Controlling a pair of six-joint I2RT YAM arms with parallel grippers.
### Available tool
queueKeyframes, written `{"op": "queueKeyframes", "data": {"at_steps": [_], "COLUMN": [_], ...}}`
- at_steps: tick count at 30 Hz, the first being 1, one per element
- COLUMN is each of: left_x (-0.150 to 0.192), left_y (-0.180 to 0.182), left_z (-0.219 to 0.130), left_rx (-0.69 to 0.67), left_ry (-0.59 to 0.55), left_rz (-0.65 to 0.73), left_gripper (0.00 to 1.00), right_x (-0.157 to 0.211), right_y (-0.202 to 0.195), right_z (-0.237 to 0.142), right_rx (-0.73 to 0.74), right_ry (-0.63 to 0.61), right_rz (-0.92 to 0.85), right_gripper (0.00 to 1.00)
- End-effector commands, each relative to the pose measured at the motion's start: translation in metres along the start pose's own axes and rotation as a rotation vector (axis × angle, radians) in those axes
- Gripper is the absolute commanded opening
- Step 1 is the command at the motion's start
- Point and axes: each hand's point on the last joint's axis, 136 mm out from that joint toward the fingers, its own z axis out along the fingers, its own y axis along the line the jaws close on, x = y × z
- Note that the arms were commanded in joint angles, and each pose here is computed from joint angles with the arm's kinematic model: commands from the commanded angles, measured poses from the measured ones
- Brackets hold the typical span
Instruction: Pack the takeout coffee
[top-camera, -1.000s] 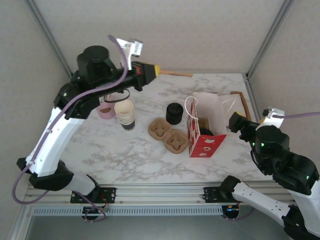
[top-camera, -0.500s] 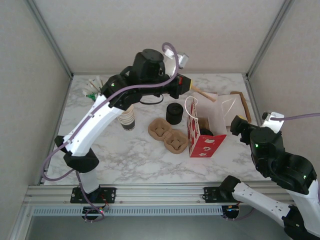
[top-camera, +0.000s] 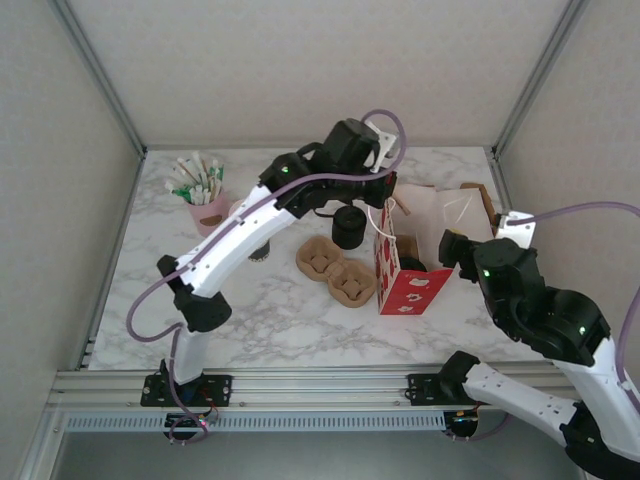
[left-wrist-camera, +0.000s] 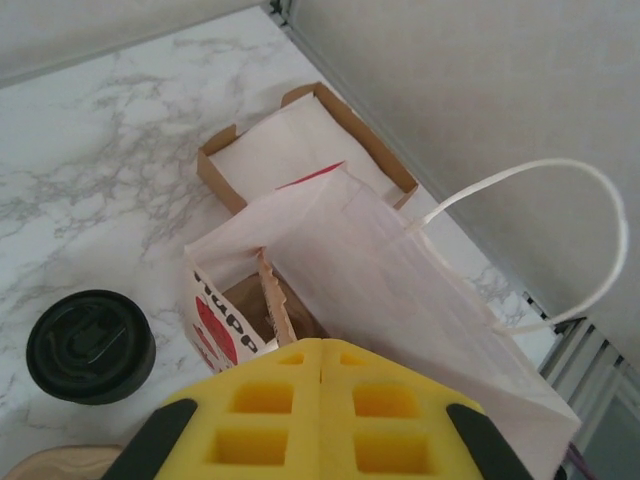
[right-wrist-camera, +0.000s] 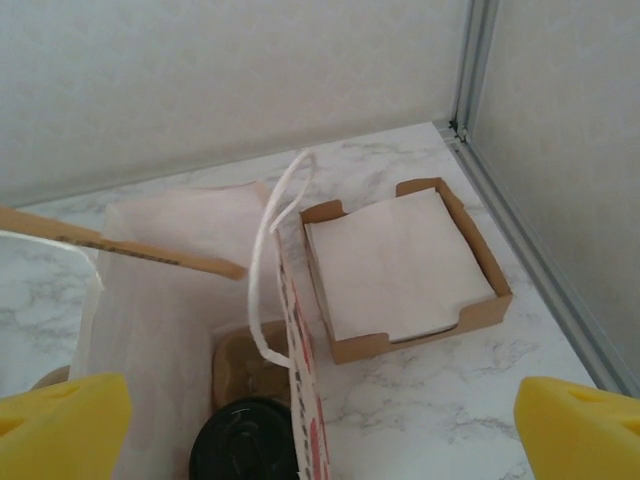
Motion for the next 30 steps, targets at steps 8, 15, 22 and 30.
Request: {"op": "queueKeyframes", "data": {"at_steps": [8,15,22,30], "left_x": [0.003,0.005,0.000,-0.022], "left_y": [-0.013,-0.003,0.013,-0.001], "left_z": [0.044,0.071,0.082,0.054], "left_rx": [0.025,-0.013,-0.057,-0.009], "left_ry": [-0.013,-0.025,-0.053,-0.116], "left_rz": [-0.007,-0.004,-0.005,-0.004], "left_gripper": [0.00,0.00,0.23,0.53], "right_x": [0.002,0.006,0.008,0.008], "right_y": [0.023,0.025,0.029,0.037], "right_z": [0.008,0.009,0.010,0.011], "right_rx": [-0.048,-0.055,-0.072,-0.094], "right_ry": [0.041,0.063,0.075,0.095], "right_rz": [-0.024,-0.036,-0.039,-0.054], "right_gripper": [0.99,0.99,0.99,0.99]}}
